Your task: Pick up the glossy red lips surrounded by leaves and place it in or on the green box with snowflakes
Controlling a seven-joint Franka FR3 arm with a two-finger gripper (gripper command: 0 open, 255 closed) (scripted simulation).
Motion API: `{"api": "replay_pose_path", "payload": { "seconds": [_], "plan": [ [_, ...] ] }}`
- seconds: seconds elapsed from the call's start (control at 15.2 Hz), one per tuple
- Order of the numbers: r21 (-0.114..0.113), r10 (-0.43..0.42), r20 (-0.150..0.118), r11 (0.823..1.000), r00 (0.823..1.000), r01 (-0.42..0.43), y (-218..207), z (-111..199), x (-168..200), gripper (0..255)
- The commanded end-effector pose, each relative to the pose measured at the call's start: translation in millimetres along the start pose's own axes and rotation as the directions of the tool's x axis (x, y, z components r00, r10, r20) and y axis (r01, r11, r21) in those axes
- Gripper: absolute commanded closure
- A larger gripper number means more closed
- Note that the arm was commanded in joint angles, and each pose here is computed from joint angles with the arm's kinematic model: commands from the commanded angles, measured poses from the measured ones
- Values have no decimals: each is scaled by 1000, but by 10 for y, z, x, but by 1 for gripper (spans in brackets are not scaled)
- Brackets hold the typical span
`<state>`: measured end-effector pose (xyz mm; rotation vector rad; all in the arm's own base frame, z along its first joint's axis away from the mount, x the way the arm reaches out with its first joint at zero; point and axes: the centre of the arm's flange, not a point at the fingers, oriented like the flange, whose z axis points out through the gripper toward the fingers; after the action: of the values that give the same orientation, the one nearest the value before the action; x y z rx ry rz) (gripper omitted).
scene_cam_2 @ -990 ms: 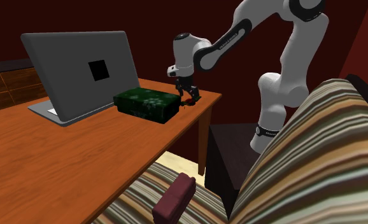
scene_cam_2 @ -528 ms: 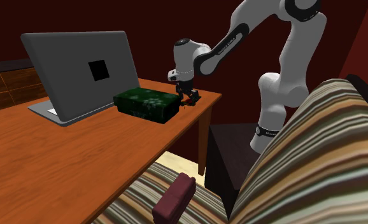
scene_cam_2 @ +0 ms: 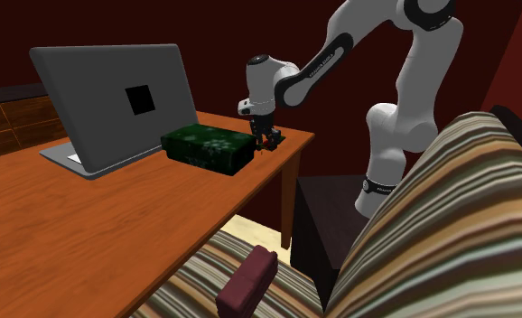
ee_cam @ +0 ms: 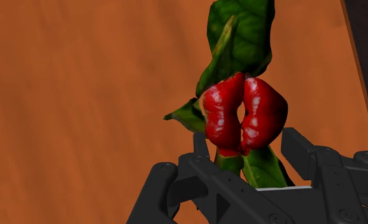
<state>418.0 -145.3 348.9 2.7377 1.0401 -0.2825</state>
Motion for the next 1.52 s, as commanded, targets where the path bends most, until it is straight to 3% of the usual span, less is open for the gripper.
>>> {"api": "replay_pose_path", "payload": {
  "seconds": [0.0, 0.4, 1.45],
  "plan": [
    [0, 0, 0, 1000, 1000, 0, 0, 2, 0, 255],
    [0, 0, 0, 1000, 1000, 0, 0, 2, 0, 255],
    [0, 0, 0, 1000, 1000, 0, 99, -811, -209, 255]
  ]
}}
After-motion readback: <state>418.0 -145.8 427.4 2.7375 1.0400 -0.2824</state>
